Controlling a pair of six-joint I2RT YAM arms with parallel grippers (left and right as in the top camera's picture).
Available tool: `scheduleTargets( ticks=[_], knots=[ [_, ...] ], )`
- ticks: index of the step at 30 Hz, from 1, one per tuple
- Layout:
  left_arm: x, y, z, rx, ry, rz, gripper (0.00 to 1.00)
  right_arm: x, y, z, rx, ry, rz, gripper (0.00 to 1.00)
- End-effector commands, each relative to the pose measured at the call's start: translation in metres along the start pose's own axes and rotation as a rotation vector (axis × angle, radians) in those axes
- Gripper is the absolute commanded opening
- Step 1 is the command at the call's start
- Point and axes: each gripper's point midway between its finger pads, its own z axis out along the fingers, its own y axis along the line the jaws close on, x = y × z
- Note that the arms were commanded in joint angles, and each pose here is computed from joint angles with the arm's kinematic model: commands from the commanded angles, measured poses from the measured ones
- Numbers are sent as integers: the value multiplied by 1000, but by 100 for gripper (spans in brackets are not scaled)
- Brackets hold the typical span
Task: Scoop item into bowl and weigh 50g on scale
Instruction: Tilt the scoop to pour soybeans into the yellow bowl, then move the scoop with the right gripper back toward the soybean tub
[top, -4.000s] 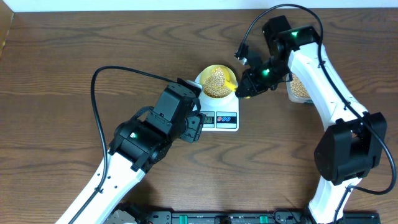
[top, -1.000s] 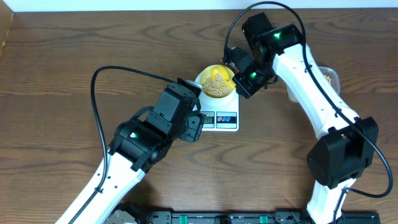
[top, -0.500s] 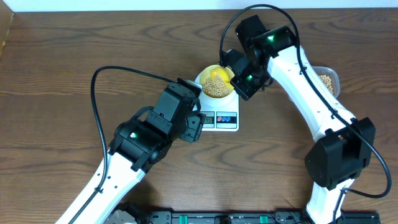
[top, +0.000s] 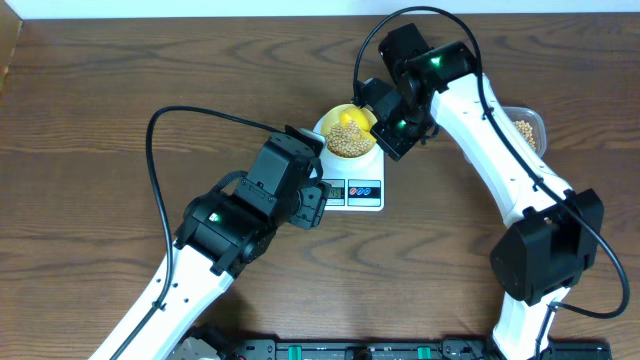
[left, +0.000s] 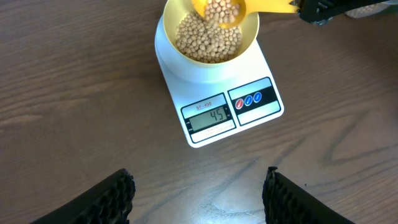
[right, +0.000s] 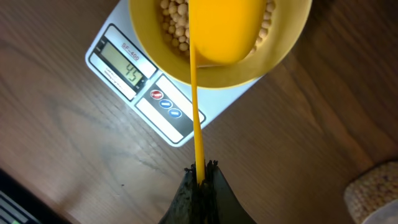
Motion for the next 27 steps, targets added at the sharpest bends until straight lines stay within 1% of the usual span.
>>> scheduleTargets(
  ticks=[1, 6, 14, 21, 27],
  knots=[
    [-10, 2, -8, -5, -33, -11, 69, -10, 8, -9, -69, -57, 25, 1],
    [-10, 2, -8, -6, -33, -11, 69, -13, 7, -13, -147, -96, 72, 1],
    [-10, 2, -8, -5, -33, -12, 69, -8, -9, -17, -145, -107, 111, 1],
    [-10, 2, -8, -6, -33, -11, 69, -11, 2, -19, -210, -125, 113, 1],
    [-10, 2, -8, -6, -33, -11, 69, -12, 4, -26, -295, -153, 191, 1]
  ],
)
